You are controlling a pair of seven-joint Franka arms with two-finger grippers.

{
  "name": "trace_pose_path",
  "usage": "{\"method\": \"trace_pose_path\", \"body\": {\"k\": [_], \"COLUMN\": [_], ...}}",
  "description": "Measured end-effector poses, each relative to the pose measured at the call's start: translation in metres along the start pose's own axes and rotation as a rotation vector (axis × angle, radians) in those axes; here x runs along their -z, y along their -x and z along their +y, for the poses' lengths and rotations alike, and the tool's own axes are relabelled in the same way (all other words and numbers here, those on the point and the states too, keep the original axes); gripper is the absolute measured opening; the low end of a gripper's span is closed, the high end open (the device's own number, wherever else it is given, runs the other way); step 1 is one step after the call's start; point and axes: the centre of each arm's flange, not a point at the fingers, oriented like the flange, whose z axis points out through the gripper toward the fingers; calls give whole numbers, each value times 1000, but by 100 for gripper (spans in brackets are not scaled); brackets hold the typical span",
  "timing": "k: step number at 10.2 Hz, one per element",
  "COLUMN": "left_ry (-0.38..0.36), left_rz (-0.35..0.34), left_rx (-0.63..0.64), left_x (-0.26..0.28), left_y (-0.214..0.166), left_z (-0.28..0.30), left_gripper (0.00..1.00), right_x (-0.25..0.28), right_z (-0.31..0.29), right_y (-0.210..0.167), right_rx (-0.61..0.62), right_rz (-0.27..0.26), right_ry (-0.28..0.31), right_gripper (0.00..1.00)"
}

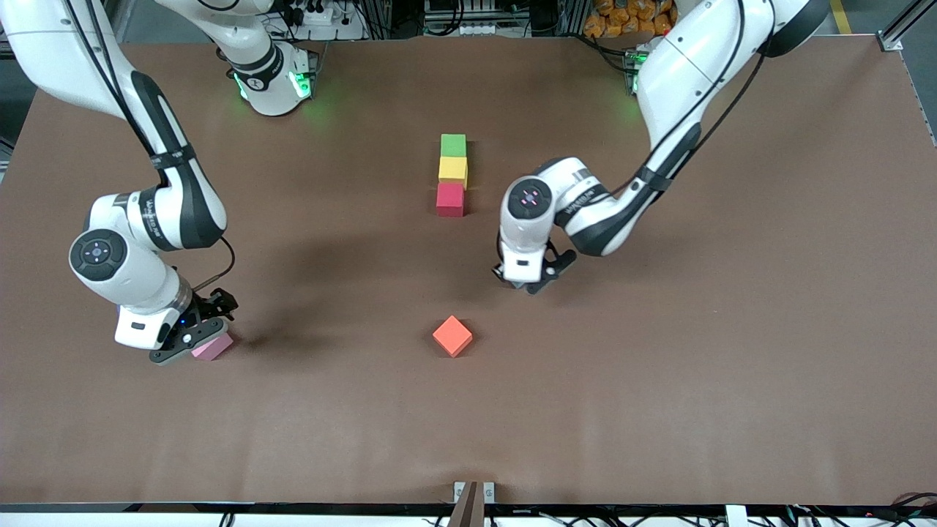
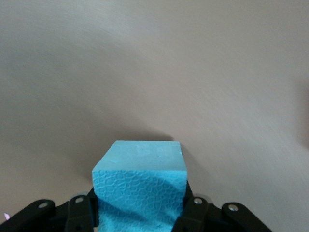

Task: Arrange blocks into number 1
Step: 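Grasp the light pink cube with the right gripper while the left gripper carries cyan, then place the cyan cube below red while the right gripper carries pink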

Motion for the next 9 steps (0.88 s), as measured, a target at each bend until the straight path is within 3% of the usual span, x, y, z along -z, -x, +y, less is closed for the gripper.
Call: {"method": "trace_pose_path", "body": {"k": [3,5,9], "left_ry": [49,74,57], "left_rz": [56,59,-42], "left_rx": [-225,-367,-470], "left_x": [21,31,8], "left_y": [76,101,123], "left_z": [28,41,46], "left_gripper": [57,57,57], "right_x": [-31,-41,-47], "right_z": [14,18,31], "right_y": [13,16,14], "right_rx": [48,99,191], "right_rz": [-4,6,23], "right_ry": [-31,-68,-70], "right_gripper": [100,100,100]}}
